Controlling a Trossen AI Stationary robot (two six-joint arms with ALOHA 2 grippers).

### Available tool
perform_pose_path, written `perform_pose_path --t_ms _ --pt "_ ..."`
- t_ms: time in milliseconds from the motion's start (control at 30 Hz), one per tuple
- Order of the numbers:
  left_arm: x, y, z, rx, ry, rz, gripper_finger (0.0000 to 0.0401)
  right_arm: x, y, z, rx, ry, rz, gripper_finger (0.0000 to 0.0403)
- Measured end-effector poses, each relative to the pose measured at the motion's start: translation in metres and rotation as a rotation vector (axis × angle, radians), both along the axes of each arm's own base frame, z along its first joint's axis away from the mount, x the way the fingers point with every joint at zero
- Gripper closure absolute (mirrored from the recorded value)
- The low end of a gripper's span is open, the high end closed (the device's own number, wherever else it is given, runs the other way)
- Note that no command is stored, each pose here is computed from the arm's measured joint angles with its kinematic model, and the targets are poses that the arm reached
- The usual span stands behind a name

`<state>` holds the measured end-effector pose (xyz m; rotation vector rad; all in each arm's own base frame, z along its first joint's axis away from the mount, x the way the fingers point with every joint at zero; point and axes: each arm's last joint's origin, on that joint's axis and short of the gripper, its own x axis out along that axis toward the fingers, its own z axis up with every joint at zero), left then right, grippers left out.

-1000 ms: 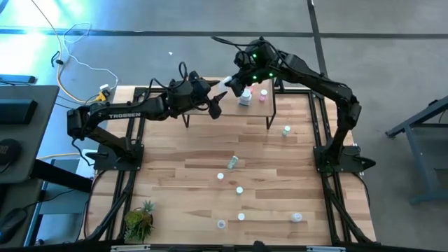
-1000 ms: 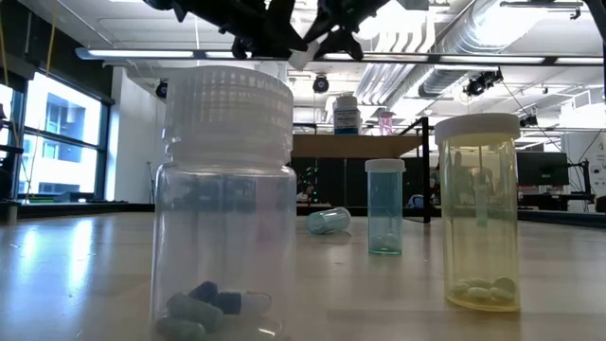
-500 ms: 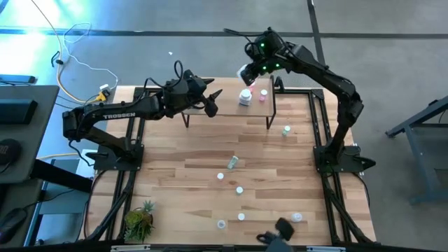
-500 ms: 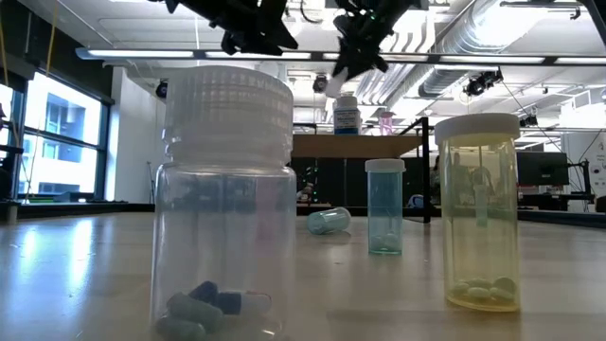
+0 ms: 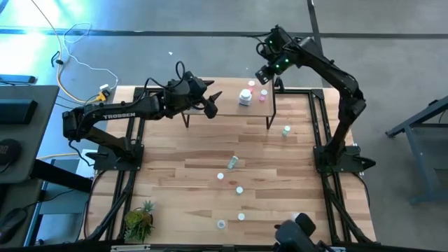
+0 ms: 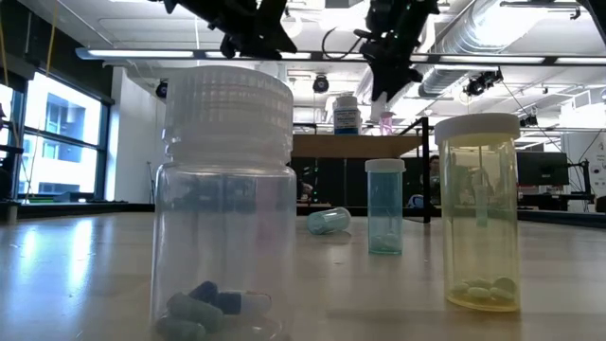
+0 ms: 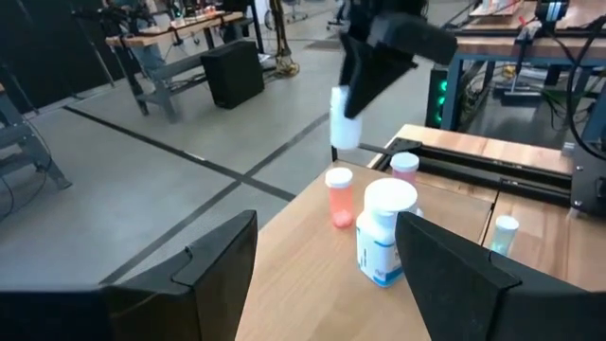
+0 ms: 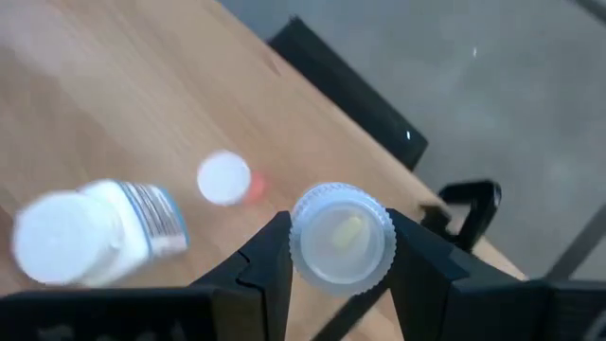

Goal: Pick and place medicine bottles onto shelf by color
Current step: Put the top transparent pill bottle on the shelf

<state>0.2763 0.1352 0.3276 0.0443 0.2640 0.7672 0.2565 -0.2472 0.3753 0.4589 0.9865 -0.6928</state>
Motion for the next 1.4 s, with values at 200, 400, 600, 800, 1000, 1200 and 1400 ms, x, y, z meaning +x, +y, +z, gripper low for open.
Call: perform_pose_path --t_ms 200,400,600,800,1000,1200,1400 --pt "0.0 0.0 0.0 0.0 0.001 0.0 0.0158 0.007 -0.006 -0.019 0.054 0.079 0.014 0.0281" --pt "0.0 0.0 0.0 0.0 0.001 0.0 0.0158 0.014 -0.012 -0.035 0.092 0.121 0.015 0.0281" --pt "0.0 0.0 0.0 0.0 0.001 0.0 0.0158 0.017 -0.016 -0.043 0.111 0.138 -0.005 0.0281" --pt "0.0 0.0 0.0 0.0 0.001 0.0 0.0158 0.018 -0.02 -0.05 0.132 0.163 -0.011 0.0281" --pt "0.0 0.0 0.0 0.0 0.002 0.0 0.0158 0.018 -0.02 -0.05 0.134 0.165 -0.011 0.0278" --pt "0.0 0.0 0.0 -0.001 0.002 0.0 0.0158 0.017 -0.019 -0.051 0.137 0.178 0.006 0.024" --pt "0.0 0.0 0.0 -0.001 0.002 0.0 0.0158 0.018 -0.02 -0.051 0.134 0.175 0.006 0.021"
